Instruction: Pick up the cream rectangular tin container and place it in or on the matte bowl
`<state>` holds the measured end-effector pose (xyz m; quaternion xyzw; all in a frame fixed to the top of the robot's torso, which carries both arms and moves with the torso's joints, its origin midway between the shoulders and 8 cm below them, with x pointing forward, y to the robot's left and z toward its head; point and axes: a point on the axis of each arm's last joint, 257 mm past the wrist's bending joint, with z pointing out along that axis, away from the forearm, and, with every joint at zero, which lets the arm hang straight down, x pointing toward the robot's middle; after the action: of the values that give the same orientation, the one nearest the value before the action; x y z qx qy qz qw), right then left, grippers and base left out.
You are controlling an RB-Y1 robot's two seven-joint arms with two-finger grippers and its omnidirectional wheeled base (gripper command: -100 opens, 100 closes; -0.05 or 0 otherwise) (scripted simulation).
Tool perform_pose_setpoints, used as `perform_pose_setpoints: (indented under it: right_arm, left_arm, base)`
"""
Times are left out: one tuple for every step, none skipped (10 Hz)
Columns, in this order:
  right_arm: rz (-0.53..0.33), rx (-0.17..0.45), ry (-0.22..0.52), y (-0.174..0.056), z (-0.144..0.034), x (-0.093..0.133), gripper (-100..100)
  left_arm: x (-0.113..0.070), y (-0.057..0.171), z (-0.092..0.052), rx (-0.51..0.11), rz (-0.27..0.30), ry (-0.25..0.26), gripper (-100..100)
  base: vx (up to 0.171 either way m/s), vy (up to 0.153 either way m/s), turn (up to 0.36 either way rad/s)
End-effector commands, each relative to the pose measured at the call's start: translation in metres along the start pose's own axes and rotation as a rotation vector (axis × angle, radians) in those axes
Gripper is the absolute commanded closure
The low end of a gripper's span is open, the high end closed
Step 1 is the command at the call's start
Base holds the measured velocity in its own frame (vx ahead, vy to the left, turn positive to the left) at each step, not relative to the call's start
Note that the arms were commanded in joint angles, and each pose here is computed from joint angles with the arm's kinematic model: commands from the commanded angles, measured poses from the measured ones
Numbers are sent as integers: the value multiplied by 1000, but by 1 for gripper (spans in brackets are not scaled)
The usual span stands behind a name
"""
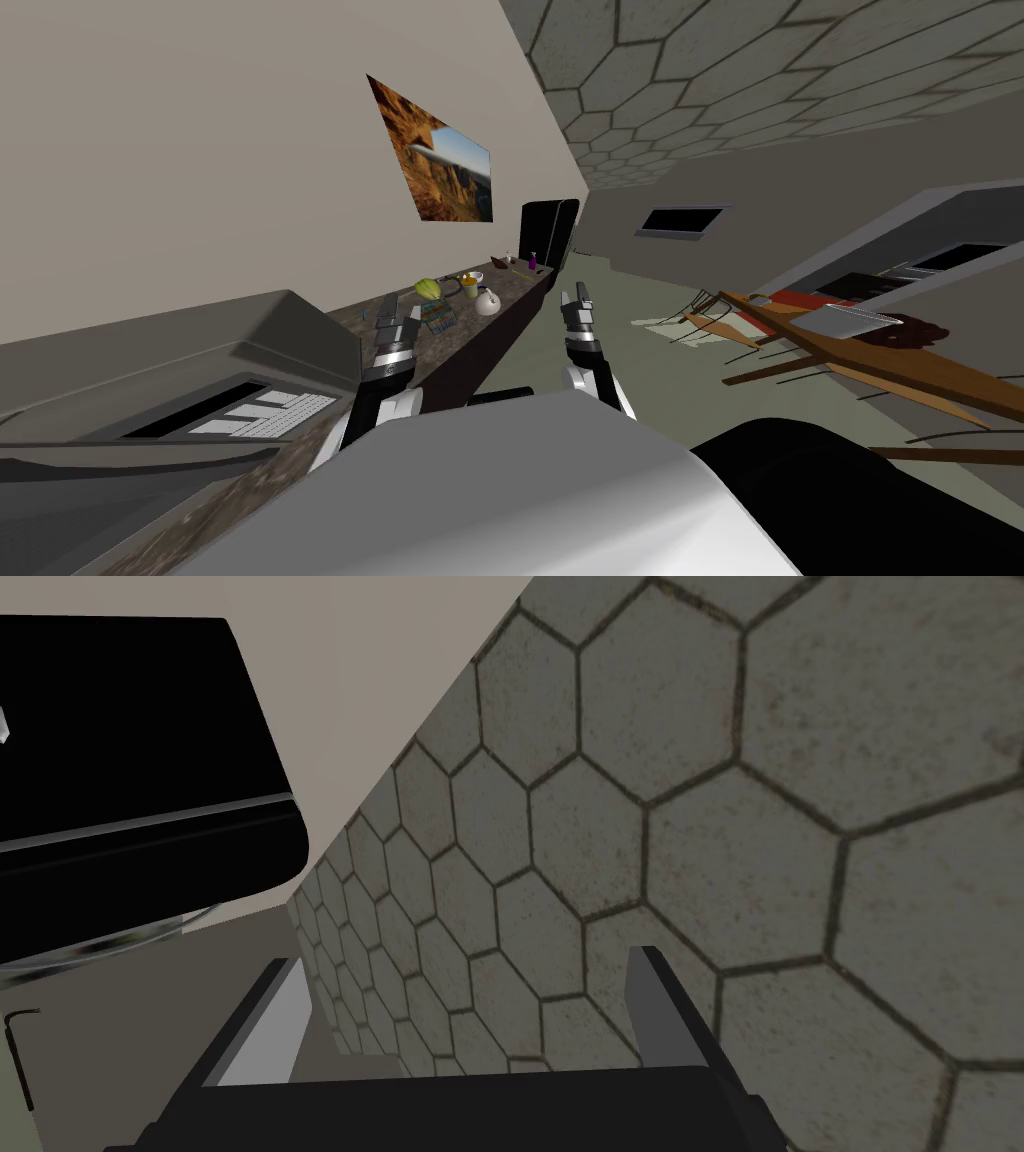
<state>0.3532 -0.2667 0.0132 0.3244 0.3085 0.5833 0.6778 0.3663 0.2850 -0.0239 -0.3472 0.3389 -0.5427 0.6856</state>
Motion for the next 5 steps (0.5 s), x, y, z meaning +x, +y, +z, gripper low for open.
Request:
perform_pose_setpoints:
  right_arm:
    - [0, 0, 0, 0, 0, 0, 0]
    - [0, 0, 0, 0, 0, 0, 0]
    - [0, 0, 0, 0, 0, 0, 0]
    - [0, 0, 0, 0, 0, 0, 0]
    - [0, 0, 0, 0, 0, 0, 0]
  left_arm:
    - [1, 3, -1, -12, 28, 30, -100]
    - [0, 6, -2, -25, 50, 50, -100]
    - [-1, 10, -4, -42, 74, 69, -100]
    - [-4, 14, -5, -63, 101, 85, -100]
    - [-7, 19, -8, -87, 128, 99, -100]
  base:
    - [-5, -2, 19]
    - [-13, -3, 27]
    - [-17, -4, 36]
    - [-23, -7, 39]
    - [-27, -10, 47]
